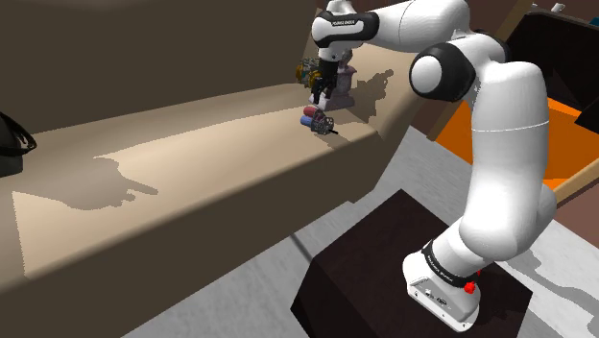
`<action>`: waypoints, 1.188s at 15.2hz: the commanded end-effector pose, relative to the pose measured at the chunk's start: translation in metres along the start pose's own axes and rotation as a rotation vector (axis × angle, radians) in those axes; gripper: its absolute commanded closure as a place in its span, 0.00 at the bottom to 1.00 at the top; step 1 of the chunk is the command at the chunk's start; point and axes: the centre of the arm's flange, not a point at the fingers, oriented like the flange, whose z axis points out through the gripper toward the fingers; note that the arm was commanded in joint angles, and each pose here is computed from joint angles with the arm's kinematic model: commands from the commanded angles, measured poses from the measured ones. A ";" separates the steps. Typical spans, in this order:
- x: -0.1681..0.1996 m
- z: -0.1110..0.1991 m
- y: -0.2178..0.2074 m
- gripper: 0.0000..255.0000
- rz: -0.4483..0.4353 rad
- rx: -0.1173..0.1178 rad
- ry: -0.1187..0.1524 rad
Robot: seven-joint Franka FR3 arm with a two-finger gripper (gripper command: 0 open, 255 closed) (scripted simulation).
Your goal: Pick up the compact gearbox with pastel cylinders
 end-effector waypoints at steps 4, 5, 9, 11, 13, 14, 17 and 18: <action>0.015 0.023 0.007 0.00 -0.010 0.006 -0.004; 0.015 0.028 0.008 0.00 -0.010 0.006 -0.004; 0.017 0.047 0.010 0.00 -0.010 0.006 -0.004; 0.017 0.047 0.010 1.00 -0.010 0.006 -0.004; 0.017 0.047 0.010 1.00 -0.010 0.006 -0.004; 0.017 0.047 0.010 1.00 -0.010 0.006 -0.004; 0.017 0.047 0.010 1.00 -0.010 0.006 -0.004; 0.017 0.047 0.010 1.00 -0.010 0.006 -0.004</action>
